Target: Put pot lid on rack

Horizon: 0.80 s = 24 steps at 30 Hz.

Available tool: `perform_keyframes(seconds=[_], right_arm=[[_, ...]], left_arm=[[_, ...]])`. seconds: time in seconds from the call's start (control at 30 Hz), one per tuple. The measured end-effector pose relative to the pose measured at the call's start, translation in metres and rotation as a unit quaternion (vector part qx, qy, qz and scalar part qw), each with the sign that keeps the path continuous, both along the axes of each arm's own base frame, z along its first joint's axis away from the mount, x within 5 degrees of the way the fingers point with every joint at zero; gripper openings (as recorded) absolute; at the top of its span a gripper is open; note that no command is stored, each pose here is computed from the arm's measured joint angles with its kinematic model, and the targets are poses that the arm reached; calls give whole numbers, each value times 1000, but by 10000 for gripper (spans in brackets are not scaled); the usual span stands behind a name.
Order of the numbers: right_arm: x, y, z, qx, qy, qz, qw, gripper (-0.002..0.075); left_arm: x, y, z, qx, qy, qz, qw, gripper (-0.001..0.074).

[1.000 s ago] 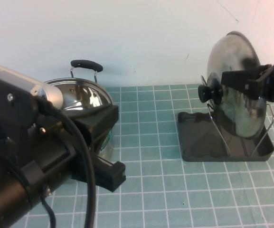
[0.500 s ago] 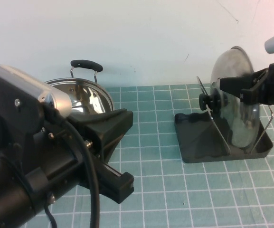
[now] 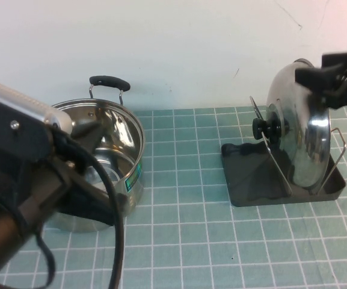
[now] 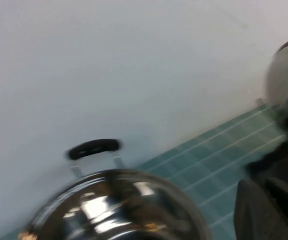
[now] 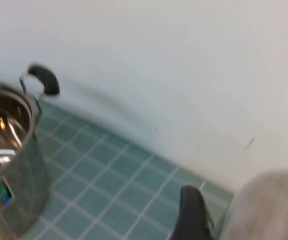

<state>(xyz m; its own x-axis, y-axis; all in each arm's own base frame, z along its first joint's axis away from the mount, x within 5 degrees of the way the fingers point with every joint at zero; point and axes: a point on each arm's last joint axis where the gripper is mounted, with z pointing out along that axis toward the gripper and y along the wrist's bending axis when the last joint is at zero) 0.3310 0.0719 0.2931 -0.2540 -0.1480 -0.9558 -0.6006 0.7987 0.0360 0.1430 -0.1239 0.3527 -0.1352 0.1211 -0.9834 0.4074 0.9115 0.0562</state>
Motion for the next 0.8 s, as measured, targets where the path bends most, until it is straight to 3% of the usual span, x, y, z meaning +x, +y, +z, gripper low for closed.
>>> perform_keyframes(seconds=[0.13,0.23,0.3,0.4,0.47,0.63,0.8], right_arm=[[-16,0,37,3,-60,6,998,445],[-39,0,68,7,-111,18,994,354],[-57,2,85,9,-141,45,989,266],[-93,10,109,6,-177,122,977,92],[-118,15,118,2,-186,177,967,42],[-153,13,113,-83,-123,225,963,11],[-171,-8,90,-224,13,178,958,8]], left_arm=[[6,25,-3,140,-23,116,983,-1],[6,46,-3,215,-12,215,953,-1],[5,53,-3,227,-7,245,943,-1],[1,59,1,185,-6,262,947,-1],[-4,61,3,136,-5,268,954,-1],[-15,65,12,20,-8,244,969,-1],[-23,47,20,-57,-16,115,992,-1]])
